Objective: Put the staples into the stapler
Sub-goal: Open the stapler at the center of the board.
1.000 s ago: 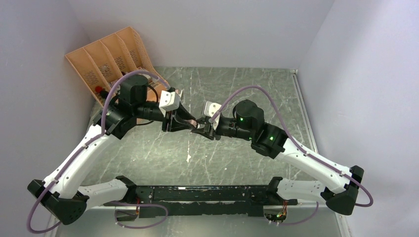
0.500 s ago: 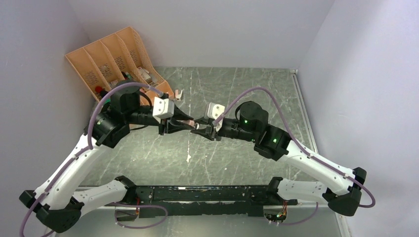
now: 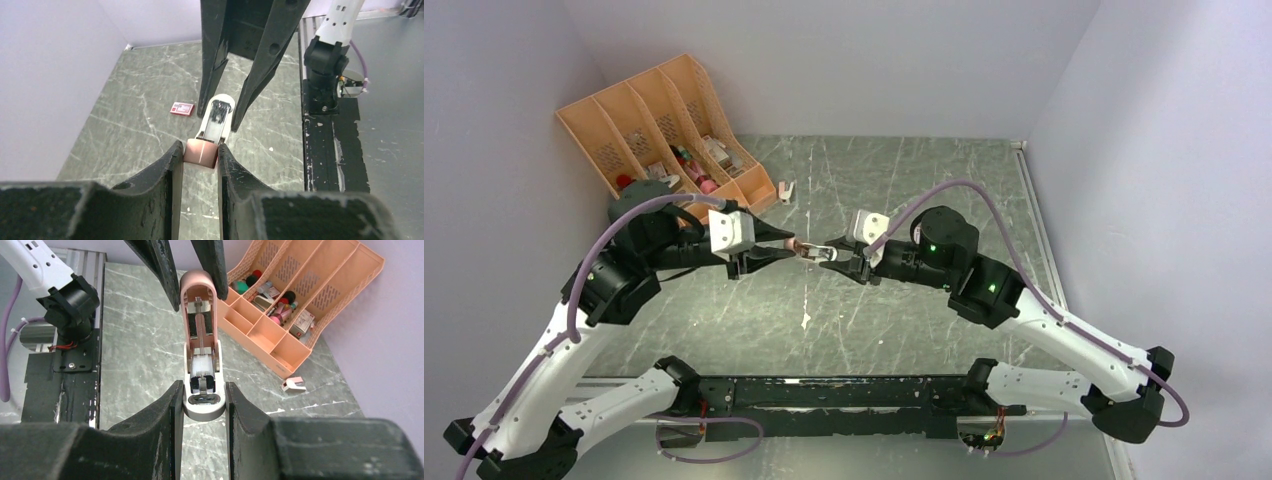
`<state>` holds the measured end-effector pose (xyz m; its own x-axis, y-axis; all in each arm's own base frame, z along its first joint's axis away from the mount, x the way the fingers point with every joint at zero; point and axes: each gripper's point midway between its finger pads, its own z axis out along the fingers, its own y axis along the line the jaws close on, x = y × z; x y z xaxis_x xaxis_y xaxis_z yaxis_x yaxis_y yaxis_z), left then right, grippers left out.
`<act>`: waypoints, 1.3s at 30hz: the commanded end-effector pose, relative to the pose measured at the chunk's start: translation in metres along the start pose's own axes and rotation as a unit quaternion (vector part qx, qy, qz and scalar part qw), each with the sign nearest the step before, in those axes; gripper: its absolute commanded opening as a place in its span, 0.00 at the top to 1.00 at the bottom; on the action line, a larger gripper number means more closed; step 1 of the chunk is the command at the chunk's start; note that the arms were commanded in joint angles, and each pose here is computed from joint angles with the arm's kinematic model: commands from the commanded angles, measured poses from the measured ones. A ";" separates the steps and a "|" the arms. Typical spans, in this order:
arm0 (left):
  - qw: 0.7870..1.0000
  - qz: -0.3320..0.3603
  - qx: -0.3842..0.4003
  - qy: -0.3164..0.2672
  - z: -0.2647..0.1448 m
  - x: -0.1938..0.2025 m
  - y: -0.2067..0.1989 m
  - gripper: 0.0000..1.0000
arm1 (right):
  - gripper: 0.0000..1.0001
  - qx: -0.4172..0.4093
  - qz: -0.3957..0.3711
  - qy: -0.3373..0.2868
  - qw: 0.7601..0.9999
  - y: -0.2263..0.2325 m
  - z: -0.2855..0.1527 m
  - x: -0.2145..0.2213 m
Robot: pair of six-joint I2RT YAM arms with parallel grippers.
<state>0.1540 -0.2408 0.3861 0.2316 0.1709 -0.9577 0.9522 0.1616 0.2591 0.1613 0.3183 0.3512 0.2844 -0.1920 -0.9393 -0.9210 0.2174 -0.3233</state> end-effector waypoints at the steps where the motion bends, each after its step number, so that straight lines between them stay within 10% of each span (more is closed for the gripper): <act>1: 0.996 0.009 -0.077 0.037 -0.015 0.017 0.020 0.93 | 1.00 0.036 0.003 -0.006 0.999 -0.012 -0.017 -0.008; 15: 0.989 -0.019 -0.115 0.091 -0.017 0.059 0.027 0.91 | 1.00 0.044 0.000 -0.030 0.999 -0.015 -0.028 -0.026; 24: 0.989 -0.019 -0.122 0.078 -0.021 0.048 0.027 0.42 | 1.00 0.046 0.009 -0.002 0.999 -0.016 -0.018 -0.007; 39: 0.933 -0.044 -0.355 0.025 -0.071 0.014 0.089 0.36 | 1.00 0.103 0.072 0.055 0.991 -0.007 0.039 0.133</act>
<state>0.2106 -0.1728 0.3770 0.1312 0.2587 -0.9570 0.7114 0.6477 0.2726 0.2054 0.3062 0.2226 0.0905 -0.3681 -0.9254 -0.8762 0.4122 -0.2497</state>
